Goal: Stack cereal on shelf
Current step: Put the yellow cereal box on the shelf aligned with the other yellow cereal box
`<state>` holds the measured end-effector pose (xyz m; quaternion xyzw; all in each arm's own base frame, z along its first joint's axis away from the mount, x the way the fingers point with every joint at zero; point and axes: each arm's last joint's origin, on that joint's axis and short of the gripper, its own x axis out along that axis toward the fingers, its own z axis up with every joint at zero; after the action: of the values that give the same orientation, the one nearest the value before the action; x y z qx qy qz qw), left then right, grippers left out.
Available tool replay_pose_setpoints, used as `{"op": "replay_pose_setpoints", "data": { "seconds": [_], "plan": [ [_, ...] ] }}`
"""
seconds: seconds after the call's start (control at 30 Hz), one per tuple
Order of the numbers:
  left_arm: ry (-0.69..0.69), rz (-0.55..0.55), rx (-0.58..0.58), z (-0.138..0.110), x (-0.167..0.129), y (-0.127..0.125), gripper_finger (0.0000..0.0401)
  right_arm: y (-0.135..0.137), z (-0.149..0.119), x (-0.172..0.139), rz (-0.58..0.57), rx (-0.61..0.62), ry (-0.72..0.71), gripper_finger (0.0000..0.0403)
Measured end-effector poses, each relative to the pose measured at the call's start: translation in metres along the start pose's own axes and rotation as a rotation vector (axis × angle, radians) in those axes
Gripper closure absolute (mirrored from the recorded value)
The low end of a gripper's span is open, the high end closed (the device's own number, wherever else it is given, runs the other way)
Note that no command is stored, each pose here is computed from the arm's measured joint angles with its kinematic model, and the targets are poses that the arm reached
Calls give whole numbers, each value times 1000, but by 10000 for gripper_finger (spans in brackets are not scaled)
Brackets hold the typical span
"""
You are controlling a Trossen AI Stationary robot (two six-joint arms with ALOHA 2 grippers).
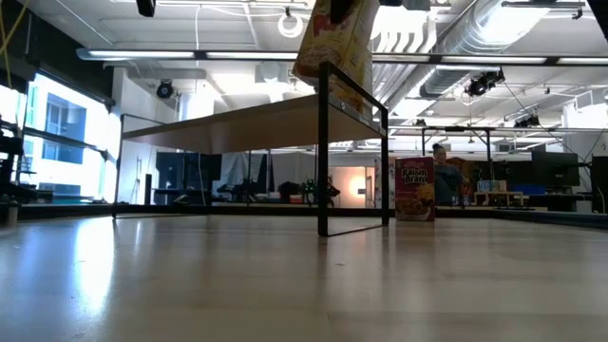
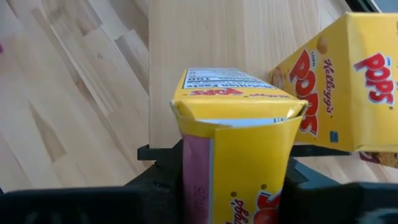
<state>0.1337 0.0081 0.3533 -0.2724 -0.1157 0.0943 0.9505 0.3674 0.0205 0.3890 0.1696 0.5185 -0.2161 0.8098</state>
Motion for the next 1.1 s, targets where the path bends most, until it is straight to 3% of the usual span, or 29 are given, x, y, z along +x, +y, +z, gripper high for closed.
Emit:
{"op": "replay_pose_setpoints", "data": {
  "seconds": [0.33,0.73,1.1],
  "plan": [
    [0,0,0,0,0,0,167,-1,0,0,-25,5,-10,212],
    [0,0,1,0,0,0,167,-3,3,0,-56,11,-54,208],
    [0,0,2,0,0,0,167,-2,13,1,-15,18,-132,208]
  ]
}}
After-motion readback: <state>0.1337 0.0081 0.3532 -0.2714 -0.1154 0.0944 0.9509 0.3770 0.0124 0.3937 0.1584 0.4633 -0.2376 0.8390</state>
